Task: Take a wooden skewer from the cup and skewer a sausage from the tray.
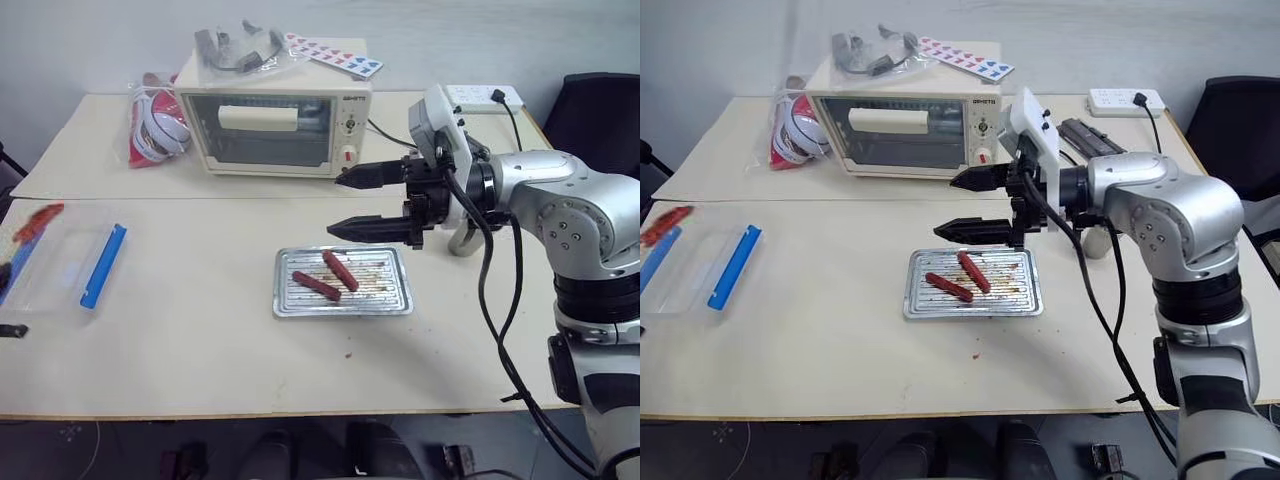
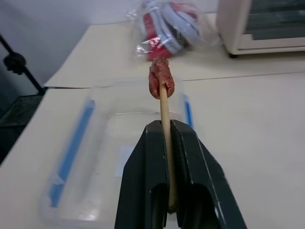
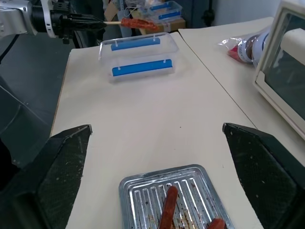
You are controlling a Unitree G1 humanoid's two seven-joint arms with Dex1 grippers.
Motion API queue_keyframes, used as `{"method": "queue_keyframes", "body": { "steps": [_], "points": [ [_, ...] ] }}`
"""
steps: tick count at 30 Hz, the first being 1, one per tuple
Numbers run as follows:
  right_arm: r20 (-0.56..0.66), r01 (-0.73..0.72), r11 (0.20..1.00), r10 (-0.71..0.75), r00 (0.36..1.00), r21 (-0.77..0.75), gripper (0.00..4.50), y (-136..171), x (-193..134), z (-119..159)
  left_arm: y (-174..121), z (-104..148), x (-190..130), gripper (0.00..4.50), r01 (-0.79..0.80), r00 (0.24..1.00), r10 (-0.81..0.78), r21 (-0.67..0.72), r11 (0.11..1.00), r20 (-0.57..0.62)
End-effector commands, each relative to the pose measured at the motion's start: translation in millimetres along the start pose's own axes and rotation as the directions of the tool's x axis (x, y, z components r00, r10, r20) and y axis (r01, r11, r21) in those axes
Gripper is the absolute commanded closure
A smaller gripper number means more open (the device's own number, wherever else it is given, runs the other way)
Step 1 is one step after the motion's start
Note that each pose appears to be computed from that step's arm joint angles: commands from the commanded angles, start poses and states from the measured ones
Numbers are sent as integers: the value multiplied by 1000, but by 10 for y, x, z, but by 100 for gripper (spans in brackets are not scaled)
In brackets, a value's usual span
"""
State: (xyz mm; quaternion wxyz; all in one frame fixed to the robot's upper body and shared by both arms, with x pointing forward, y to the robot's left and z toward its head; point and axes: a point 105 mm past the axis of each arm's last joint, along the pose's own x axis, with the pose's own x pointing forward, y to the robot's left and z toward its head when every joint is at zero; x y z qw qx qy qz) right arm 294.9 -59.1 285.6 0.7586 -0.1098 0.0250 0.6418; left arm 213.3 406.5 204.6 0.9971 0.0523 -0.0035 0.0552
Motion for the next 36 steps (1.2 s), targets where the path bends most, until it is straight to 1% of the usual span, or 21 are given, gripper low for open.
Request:
{"method": "queue_keyframes", "body": {
  "steps": [1,6,11,13,15,16,18,19,22,23,24,26,29,32,34,36],
  "points": [
    [11,15,998,-14,1000,-53,2,56,-15,67,203,-24,107,450,-51,999,51,6,999,3],
    [6,50,998,-50,999,-47,2,43,-57,47,163,-113,265,450,-13,1000,14,20,1000,-24],
    [3,70,996,-70,998,-47,2,39,-72,24,151,-255,366,450,-3,998,4,7,1000,-70],
    [0,77,996,-77,997,-48,0,31,-76,13,139,-282,374,394,5,997,-4,8,1000,-81],
    [-2,84,996,-84,996,-44,0,18,-77,3,149,-282,353,354,3,997,-1,17,1000,-83],
    [-2,87,995,-87,996,-42,0,9,-75,-1,158,-272,332,327,0,997,3,27,1000,-83],
    [-3,90,995,-90,996,-37,0,-8,-70,-13,173,-219,267,287,-1,997,5,40,999,-78],
    [-4,90,995,-90,996,-35,0,-13,-70,-19,172,-191,237,287,1,997,2,43,999,-76],
    [-12,83,996,-83,996,-32,0,-19,-68,-38,182,-4,38,287,27,999,-25,57,998,-44],
    [-15,79,996,-79,997,-31,0,-21,-71,-45,196,87,-74,287,38,999,-36,61,997,-30],
    [-20,74,997,-75,997,-28,0,-25,-72,-57,218,146,-252,287,58,998,-57,45,997,-29],
    [-27,69,997,-70,997,-25,0,-34,-75,-72,233,208,-489,287,85,996,-84,29,996,-40],
    [-33,64,998,-64,997,-18,0,-50,-81,-92,281,236,-778,287,92,992,-90,19,996,-85],
    [-38,49,999,-49,998,-9,0,-48,-73,-116,421,248,-1043,287,42,992,-41,8,999,-117],
    [-39,43,999,-43,998,-6,0,-50,-66,-128,460,239,-1128,287,28,991,-28,-6,1000,-129],
    [-40,41,999,-41,998,2,0,-54,-53,-150,372,183,-1156,287,65,986,-67,-17,998,-151]
  ]
}}
